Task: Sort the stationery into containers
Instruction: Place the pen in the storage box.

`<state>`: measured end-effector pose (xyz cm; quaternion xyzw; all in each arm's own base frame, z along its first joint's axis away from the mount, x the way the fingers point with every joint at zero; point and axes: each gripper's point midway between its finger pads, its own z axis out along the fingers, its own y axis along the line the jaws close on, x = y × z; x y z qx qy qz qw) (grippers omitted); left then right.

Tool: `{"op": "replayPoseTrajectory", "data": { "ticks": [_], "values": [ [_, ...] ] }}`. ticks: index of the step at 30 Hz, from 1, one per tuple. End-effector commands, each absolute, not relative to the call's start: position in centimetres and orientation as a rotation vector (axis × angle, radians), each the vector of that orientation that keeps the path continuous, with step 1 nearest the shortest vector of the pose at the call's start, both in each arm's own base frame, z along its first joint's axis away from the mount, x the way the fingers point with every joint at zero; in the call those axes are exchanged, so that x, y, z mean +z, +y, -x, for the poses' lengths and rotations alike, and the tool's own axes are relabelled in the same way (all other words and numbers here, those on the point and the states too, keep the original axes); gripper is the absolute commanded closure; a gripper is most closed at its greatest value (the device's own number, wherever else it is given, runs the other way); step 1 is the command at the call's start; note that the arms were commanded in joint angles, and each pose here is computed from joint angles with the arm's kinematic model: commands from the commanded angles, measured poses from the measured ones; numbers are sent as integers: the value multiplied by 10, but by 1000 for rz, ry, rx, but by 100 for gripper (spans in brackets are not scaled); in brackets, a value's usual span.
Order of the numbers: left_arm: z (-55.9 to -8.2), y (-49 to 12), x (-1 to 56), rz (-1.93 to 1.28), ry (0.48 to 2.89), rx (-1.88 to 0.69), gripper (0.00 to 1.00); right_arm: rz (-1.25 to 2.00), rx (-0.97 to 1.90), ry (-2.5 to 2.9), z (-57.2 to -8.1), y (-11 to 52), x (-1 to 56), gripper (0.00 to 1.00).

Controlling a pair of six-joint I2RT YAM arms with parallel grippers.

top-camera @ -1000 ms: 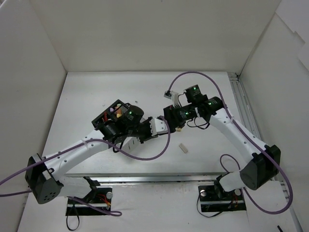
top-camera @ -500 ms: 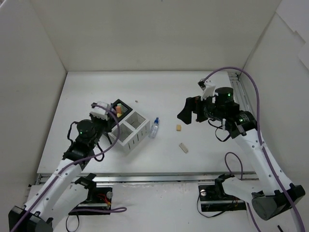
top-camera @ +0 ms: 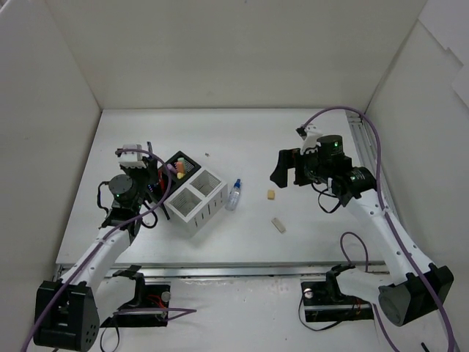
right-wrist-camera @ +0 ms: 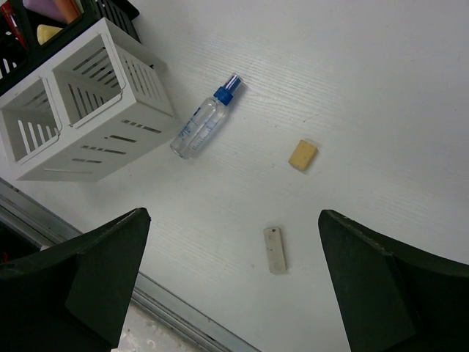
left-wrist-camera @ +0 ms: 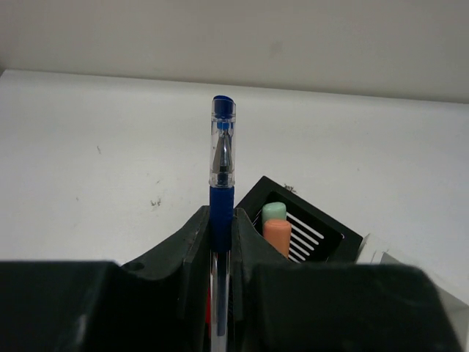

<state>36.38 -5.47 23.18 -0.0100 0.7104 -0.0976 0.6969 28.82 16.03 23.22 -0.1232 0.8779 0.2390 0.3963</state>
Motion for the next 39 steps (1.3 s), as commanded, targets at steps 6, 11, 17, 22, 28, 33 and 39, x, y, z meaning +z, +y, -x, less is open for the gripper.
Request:
{"op": "replayPoseTrajectory", "data": {
  "ticks": [6,11,17,22,28,33,39],
  "values": [
    [-370,-60,254,10,1378,-274,100,296,549,2200,-303,153,223,2],
    [-374,-62,245,13,1371,-288,100,296,565,2209,-304,156,218,2],
    [-373,-60,234,33,1405,-286,87,291,543,2224,-302,157,209,2],
    [-365,-59,225,53,1440,-291,72,299,480,2230,-302,160,204,2],
    [-348,-59,232,55,1423,-288,65,286,461,2246,-306,167,198,2],
    [-331,-60,248,73,1421,-314,21,200,407,2301,-315,188,180,2],
    [-300,-59,282,196,1508,-403,0,-269,358,2223,-338,205,149,2]
  ]
}}
